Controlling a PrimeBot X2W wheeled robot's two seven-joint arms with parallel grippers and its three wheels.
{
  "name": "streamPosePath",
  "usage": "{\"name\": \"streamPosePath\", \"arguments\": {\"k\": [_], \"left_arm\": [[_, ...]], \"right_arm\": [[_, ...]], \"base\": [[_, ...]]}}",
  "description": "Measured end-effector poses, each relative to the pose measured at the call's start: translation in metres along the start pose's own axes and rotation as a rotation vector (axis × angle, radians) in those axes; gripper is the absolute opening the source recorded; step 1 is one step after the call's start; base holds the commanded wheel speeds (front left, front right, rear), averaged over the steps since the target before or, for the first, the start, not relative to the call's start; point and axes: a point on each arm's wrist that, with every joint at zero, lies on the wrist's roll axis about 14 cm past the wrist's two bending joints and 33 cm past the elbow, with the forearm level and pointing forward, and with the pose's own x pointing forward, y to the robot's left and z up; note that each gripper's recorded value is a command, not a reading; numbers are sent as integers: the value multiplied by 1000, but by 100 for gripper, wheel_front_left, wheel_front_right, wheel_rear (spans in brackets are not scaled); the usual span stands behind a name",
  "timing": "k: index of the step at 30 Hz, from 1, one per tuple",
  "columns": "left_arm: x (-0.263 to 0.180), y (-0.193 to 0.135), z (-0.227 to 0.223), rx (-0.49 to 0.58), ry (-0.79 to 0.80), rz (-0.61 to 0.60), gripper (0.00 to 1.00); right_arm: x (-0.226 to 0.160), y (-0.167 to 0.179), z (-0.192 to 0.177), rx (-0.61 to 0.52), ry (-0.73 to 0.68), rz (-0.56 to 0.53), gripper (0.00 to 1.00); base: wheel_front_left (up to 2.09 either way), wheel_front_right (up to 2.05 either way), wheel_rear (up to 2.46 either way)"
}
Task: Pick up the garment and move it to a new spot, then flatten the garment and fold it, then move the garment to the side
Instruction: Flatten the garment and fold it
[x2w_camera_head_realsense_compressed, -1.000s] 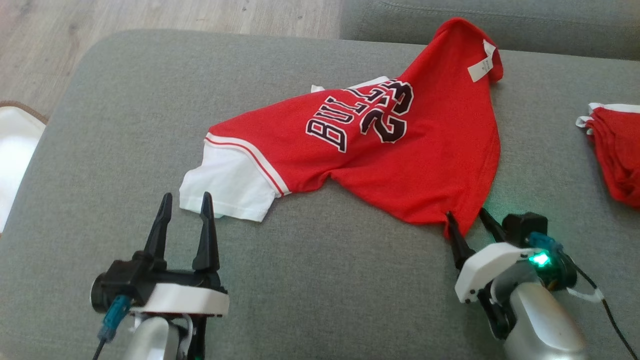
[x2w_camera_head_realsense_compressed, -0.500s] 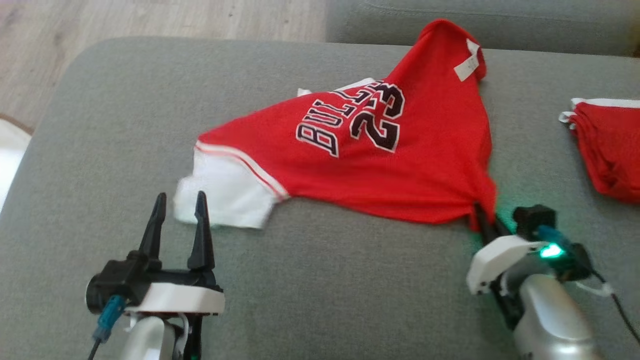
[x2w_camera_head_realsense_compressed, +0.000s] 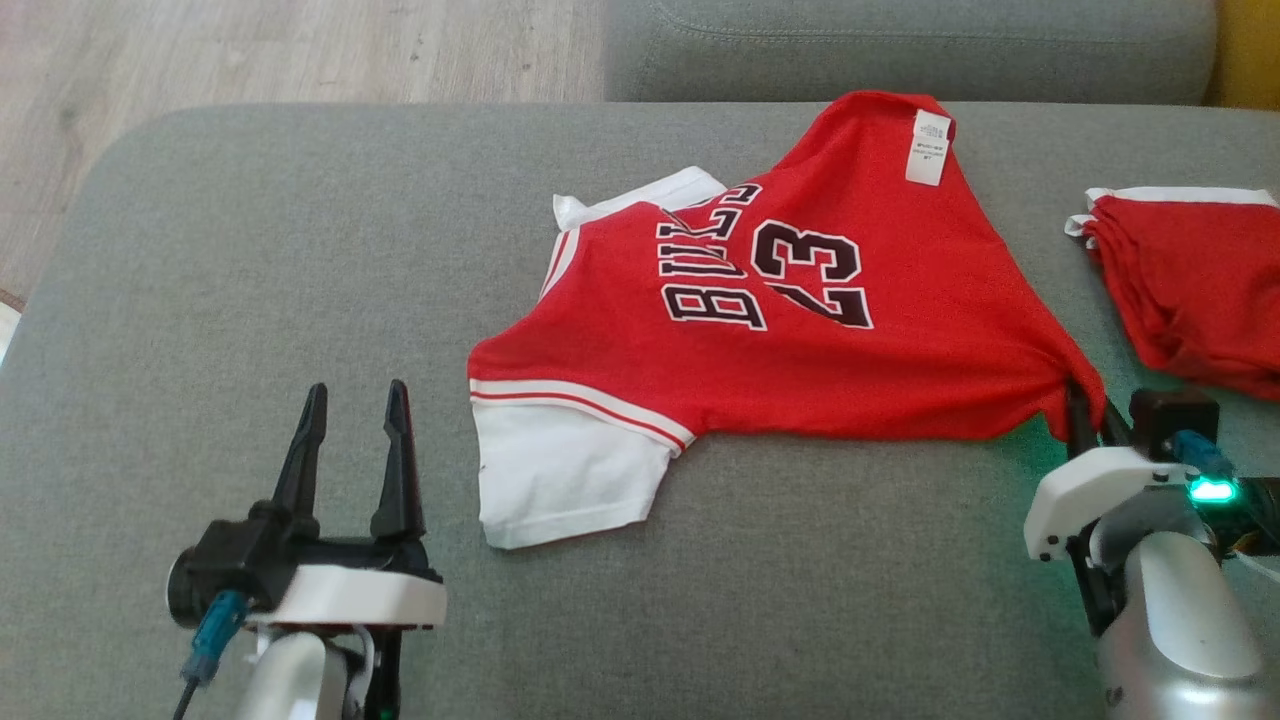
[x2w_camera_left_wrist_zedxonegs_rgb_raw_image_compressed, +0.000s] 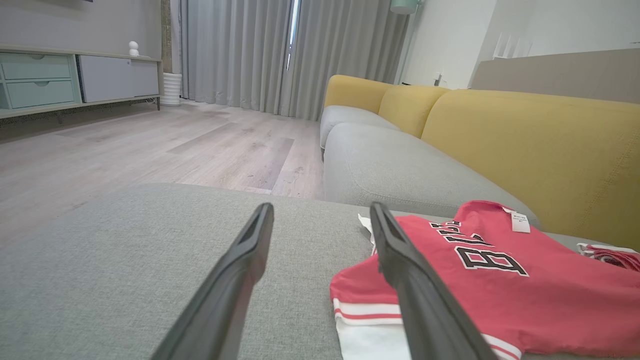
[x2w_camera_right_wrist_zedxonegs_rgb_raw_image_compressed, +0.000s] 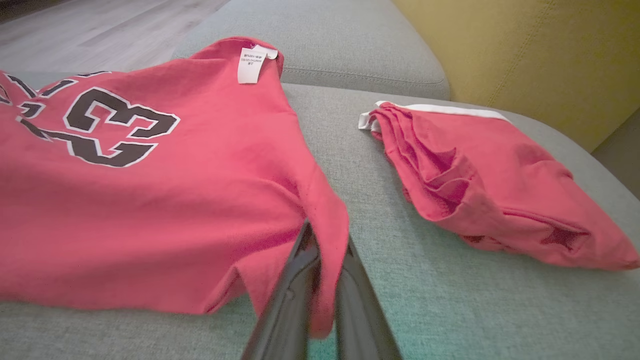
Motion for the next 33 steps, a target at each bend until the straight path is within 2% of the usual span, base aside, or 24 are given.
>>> {"name": "streamPosePath", "arguments": {"k": [5,14,21,29,33], "left_arm": [[-1,-1,2,0,-5,-4,100],[-9,-7,4,-4,-13,-18,100],[-13,-14,0,-7,0,-37,100],[-17,-24,-22,-10,70,-74,100],[-27,-32,-48,-7,161,-104,100]], "right_arm": [[-4,0,5,2,-34,0,100],[-37,11,50,57,-298,37,100],[-65,9,30,116,-292,30,100],[-66,12,37,130,-317,40,100],[-67,12,39,131,-321,40,100]], "base": [[0,0,0],[0,0,0],[0,0,0],[0,0,0],[0,0,0]]}}
